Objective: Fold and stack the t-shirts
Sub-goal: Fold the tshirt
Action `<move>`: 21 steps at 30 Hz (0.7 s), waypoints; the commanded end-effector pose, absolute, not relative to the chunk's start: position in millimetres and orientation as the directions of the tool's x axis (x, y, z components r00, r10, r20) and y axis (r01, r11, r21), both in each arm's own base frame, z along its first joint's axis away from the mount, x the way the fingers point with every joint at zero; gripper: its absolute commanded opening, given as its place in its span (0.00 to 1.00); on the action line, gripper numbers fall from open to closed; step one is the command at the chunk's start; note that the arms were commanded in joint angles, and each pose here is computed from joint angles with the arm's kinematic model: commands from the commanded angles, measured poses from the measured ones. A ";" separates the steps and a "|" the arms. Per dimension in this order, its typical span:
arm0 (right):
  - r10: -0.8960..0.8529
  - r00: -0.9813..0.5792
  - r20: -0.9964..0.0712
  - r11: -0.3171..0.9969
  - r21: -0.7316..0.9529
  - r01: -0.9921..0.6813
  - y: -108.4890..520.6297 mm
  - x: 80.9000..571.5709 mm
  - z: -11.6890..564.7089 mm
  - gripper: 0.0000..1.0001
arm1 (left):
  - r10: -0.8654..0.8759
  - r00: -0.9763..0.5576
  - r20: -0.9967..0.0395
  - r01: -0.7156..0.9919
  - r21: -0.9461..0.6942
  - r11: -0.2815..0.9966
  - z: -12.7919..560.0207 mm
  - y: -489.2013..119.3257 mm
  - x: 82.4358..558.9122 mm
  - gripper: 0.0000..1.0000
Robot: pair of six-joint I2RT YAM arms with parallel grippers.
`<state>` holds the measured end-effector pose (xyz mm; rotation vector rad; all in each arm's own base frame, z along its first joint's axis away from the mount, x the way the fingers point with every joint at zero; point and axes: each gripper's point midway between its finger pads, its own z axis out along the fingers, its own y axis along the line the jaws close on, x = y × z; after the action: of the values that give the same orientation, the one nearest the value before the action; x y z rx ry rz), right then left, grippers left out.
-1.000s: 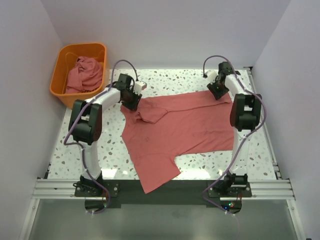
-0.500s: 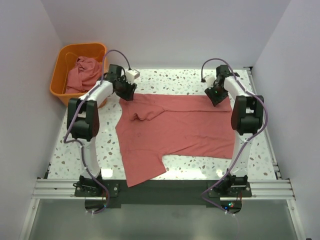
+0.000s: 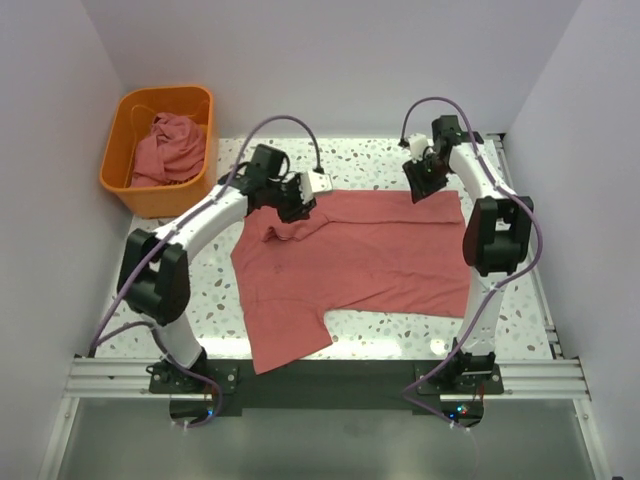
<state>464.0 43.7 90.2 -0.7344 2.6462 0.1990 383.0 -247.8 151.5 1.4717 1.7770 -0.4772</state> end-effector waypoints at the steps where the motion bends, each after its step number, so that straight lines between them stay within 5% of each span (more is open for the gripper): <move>1: -0.419 -0.816 -0.399 0.860 0.114 -0.498 58.7 444.7 101.7 0.39 | 0.761 -0.076 -0.644 0.958 0.165 0.236 106.3 -241.7 377.9 0.39; 15: -0.446 -0.827 -0.342 0.861 0.087 -0.501 47.9 430.5 80.2 0.38 | 0.814 -0.201 -0.545 0.948 0.099 0.301 43.0 -245.2 393.6 0.43; 18: -0.447 -0.827 -0.342 0.863 0.080 -0.499 45.4 431.2 80.1 0.38 | 0.818 -0.206 -0.537 0.947 0.102 0.306 36.1 -244.1 396.6 0.39; 21: -0.454 -0.824 -0.339 0.860 0.074 -0.504 45.1 431.0 80.3 0.37 | 0.815 -0.201 -0.543 0.946 0.108 0.306 40.5 -245.4 401.2 0.24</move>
<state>425.4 47.7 53.9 -0.7255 2.7898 0.2672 382.5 -236.5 22.7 1.5984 2.1196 -0.3637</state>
